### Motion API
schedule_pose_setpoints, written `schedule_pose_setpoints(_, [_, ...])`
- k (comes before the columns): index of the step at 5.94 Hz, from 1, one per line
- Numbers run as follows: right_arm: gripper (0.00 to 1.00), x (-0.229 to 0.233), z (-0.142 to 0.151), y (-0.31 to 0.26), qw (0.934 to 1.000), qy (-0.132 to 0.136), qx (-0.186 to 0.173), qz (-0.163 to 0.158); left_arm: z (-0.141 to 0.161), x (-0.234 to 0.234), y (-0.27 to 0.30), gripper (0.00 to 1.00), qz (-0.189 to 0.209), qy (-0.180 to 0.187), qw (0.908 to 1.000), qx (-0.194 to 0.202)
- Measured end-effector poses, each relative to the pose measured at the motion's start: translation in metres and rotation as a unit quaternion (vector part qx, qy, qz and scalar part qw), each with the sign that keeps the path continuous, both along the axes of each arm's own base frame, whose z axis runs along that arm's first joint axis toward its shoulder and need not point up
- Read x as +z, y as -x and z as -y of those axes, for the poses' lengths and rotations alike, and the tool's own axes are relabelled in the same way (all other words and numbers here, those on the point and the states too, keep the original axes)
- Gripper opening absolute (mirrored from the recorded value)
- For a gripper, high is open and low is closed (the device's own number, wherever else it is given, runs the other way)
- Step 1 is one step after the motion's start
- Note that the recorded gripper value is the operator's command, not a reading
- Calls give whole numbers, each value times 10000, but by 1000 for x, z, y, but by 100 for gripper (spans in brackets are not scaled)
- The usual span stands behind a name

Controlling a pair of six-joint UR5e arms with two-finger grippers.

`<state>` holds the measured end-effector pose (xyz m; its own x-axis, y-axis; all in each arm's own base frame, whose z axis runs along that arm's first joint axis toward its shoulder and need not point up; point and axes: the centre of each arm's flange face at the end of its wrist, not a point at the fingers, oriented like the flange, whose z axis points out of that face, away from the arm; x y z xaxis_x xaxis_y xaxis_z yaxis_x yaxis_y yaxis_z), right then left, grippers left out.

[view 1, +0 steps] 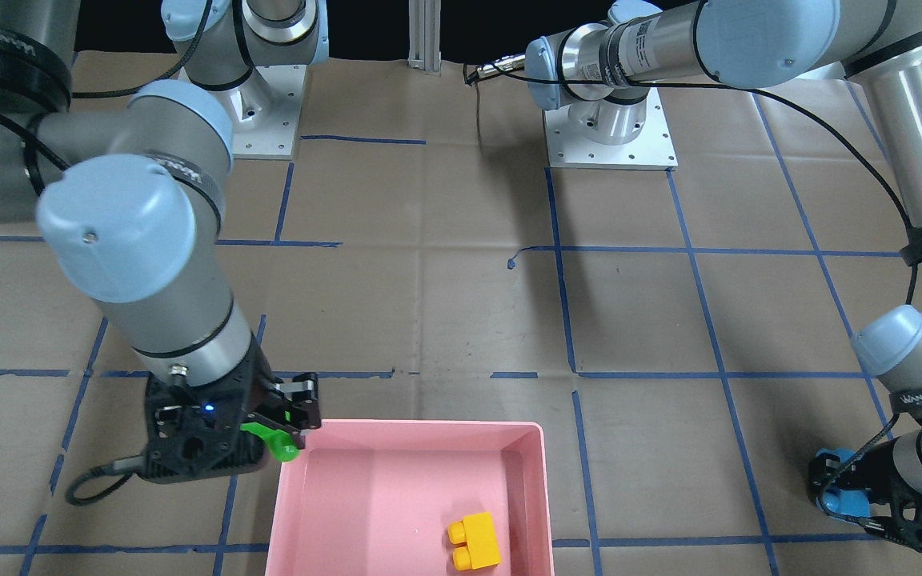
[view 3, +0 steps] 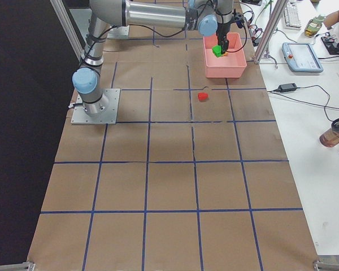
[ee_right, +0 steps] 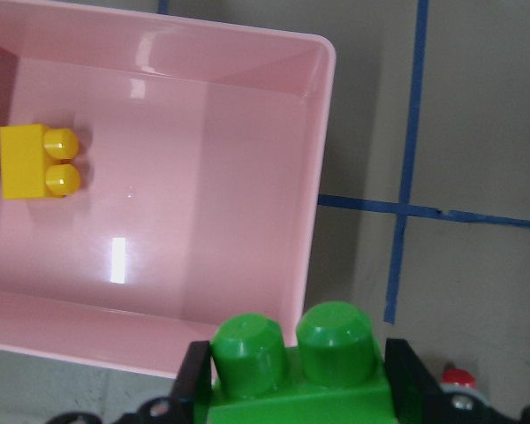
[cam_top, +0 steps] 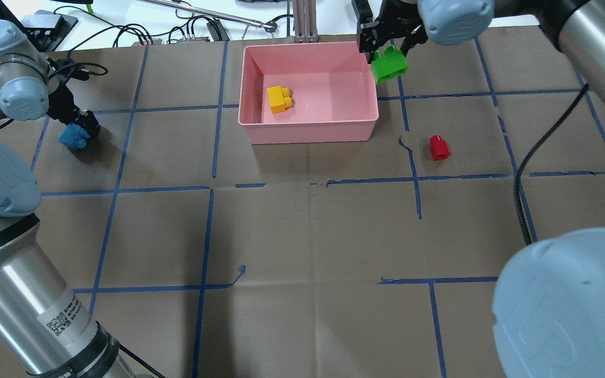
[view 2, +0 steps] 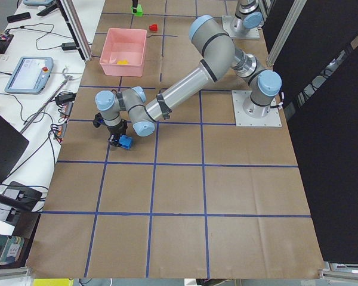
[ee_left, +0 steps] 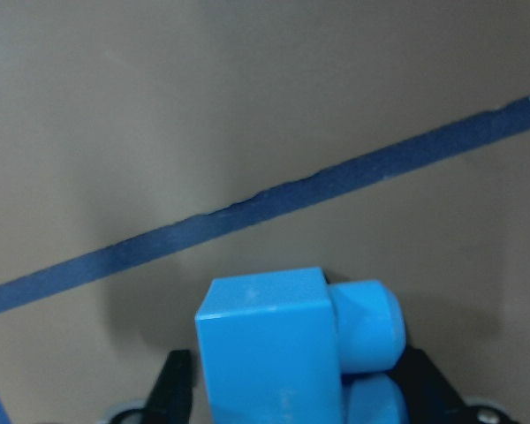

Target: Put all blocks into box

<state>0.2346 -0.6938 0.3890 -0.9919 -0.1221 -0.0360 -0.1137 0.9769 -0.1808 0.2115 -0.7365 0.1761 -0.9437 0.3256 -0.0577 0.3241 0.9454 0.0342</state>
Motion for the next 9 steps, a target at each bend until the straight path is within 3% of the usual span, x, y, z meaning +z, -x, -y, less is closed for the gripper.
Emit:
schedule_pose_setpoints(1, [26, -33, 18, -29, 9999, -66, -140, 52, 0, 15, 8, 0, -40, -16, 10000, 77])
schedule_pose_setpoints(2, [67, -68, 31, -44, 9994, -137, -253, 168, -1, 39, 22, 0, -177, 8, 9996, 233])
schedule_pose_setpoints(3, [99, -95, 39, -52, 9987, -221, -329, 312, -1, 64, 51, 0, -368, -2, 9983, 455])
schedule_pose_setpoints(6, [100, -87, 40, -45, 9978, -233, -492, 374, 12, 110, 220, 0, -753, 226, 9867, 1425])
schedule_pose_setpoints(8, [100, -44, 33, 1, 9974, -376, -548, 269, 15, 133, 351, 3, -1182, 553, 9773, 1670])
schedule_pose_setpoints(9, [100, -29, 32, 52, 9973, -574, -425, 179, 10, 133, 407, 78, -1278, 684, 9762, 1612])
